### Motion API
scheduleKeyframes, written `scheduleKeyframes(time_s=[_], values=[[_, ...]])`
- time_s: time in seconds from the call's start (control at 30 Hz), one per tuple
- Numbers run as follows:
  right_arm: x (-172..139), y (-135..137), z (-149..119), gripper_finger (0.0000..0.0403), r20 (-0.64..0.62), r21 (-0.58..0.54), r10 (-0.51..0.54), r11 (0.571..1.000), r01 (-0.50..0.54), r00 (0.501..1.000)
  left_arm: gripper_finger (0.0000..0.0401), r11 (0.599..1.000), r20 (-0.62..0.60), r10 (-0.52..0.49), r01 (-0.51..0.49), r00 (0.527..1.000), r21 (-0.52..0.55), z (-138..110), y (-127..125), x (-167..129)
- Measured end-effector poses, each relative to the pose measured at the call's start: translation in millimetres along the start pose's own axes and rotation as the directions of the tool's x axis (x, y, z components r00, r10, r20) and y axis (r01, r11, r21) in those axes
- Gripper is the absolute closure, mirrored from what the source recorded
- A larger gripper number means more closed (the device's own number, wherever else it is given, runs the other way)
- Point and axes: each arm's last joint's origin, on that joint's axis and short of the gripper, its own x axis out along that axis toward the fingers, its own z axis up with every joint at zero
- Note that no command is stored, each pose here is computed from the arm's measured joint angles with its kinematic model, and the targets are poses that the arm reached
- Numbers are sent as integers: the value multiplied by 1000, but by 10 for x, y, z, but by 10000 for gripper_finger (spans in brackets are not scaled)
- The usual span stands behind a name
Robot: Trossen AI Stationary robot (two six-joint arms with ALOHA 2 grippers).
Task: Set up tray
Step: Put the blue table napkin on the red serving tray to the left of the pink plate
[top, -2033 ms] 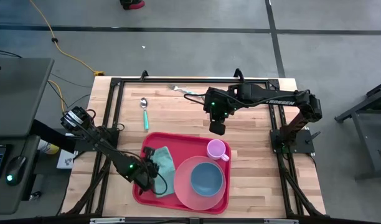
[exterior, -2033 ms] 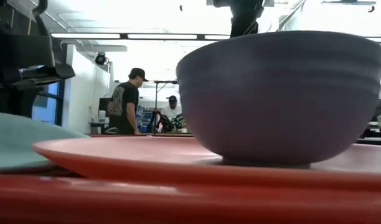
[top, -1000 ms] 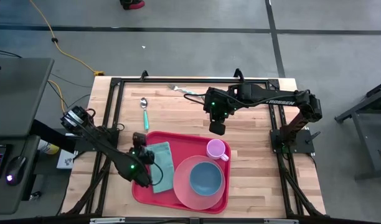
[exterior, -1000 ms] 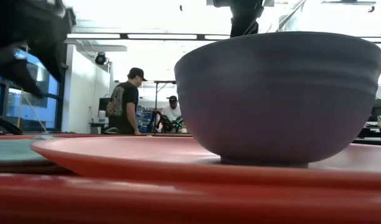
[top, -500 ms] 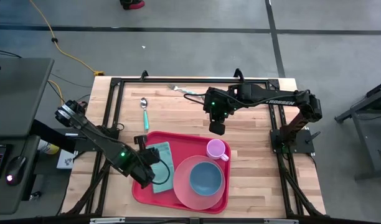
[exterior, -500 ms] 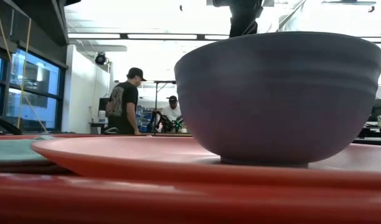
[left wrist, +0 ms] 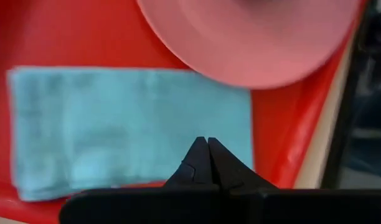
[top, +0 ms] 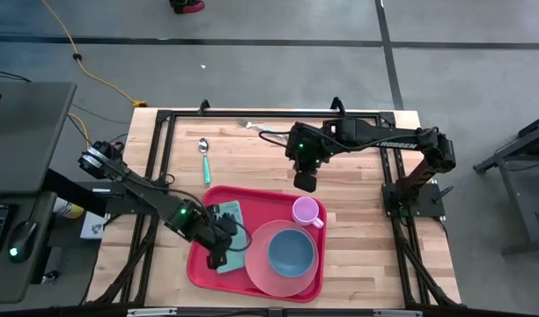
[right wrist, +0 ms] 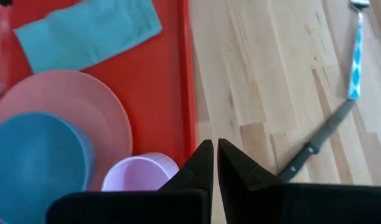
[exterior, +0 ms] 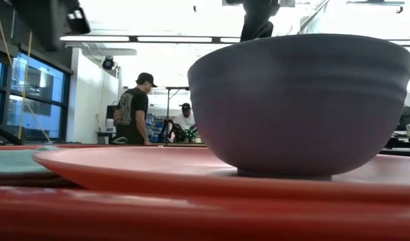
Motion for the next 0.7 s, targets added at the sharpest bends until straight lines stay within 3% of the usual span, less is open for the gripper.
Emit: scheduleKeyframes(time_s=[0.23, 0.4, 0.7], values=[[-13, 75, 141, 403, 136, -29, 137, 991, -134, 981, 392, 1000, -88, -13, 11, 996, -20, -182, 17, 139], [19, 264, 249, 403, 224, -106, 262, 964, -244, 939, 392, 997, -56, -49, 45, 997, -58, -262, 17, 284], [772, 541, 305, 403, 106, -105, 346, 936, -335, 932, 392, 993, -23, -88, 86, 996, -79, -334, 17, 404]])
